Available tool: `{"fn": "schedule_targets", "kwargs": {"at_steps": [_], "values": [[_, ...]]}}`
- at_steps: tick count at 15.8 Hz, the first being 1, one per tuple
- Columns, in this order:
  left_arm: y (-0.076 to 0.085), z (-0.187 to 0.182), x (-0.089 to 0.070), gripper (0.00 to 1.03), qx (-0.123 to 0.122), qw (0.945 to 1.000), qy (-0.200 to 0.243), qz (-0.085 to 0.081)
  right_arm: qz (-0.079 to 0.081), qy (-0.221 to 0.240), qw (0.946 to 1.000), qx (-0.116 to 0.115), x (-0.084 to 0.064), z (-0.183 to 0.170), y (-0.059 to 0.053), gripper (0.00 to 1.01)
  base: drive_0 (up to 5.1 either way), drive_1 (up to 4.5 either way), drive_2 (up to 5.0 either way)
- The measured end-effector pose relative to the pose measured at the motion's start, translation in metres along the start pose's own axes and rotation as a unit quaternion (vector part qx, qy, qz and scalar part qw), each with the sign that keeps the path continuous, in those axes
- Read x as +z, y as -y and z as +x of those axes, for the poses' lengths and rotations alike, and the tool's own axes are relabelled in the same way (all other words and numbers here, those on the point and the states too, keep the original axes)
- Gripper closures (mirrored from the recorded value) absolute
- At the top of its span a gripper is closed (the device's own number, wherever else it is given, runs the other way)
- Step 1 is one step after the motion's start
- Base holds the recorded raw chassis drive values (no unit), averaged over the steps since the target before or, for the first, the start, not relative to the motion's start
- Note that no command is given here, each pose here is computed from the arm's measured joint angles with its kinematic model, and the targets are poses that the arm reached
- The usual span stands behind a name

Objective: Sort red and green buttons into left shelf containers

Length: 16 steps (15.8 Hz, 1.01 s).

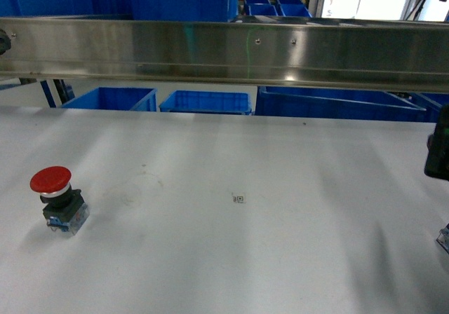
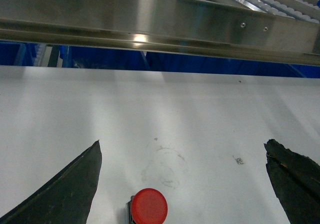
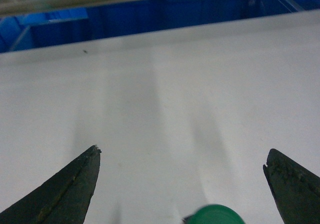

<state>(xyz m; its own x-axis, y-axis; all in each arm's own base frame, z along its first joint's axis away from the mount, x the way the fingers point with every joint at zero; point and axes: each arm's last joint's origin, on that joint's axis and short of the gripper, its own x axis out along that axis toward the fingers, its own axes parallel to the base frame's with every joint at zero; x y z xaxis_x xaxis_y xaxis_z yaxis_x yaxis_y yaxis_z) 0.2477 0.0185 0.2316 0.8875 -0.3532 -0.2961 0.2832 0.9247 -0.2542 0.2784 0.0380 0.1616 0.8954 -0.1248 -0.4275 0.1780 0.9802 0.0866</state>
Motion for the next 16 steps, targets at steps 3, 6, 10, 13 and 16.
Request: {"fn": "schedule_targets", "kwargs": {"at_steps": [3,6,10,13,16], "values": [[0.001,0.000,0.000,0.05,-0.004,1.0000,0.001,0.001,0.006,-0.005,1.0000,0.002,-0.003,0.001,0.004,0.03,0.0,0.00,0.0],[0.000,0.000,0.000,0.05,-0.001,1.0000,0.000,0.000,-0.001,-0.043,0.9991,-0.001,-0.026,0.009,0.008,0.03,0.0,0.00,0.0],[0.000,0.000,0.000,0.05,-0.002,1.0000,0.000,0.000,0.013,-0.058,0.9980,-0.022,-0.037,0.017,0.024,0.03,0.0,0.00,0.0],[0.000,0.000,0.000,0.05,-0.003,1.0000,0.000,0.001,0.019,-0.084,0.9962,-0.013,-0.055,0.026,0.025,0.03,0.0,0.00,0.0],[0.000,0.000,0.000,0.05,-0.002,1.0000,0.000,0.000,0.011,-0.086,0.9961,-0.017,-0.072,0.053,0.009,0.24,0.0,0.00,0.0]]}}
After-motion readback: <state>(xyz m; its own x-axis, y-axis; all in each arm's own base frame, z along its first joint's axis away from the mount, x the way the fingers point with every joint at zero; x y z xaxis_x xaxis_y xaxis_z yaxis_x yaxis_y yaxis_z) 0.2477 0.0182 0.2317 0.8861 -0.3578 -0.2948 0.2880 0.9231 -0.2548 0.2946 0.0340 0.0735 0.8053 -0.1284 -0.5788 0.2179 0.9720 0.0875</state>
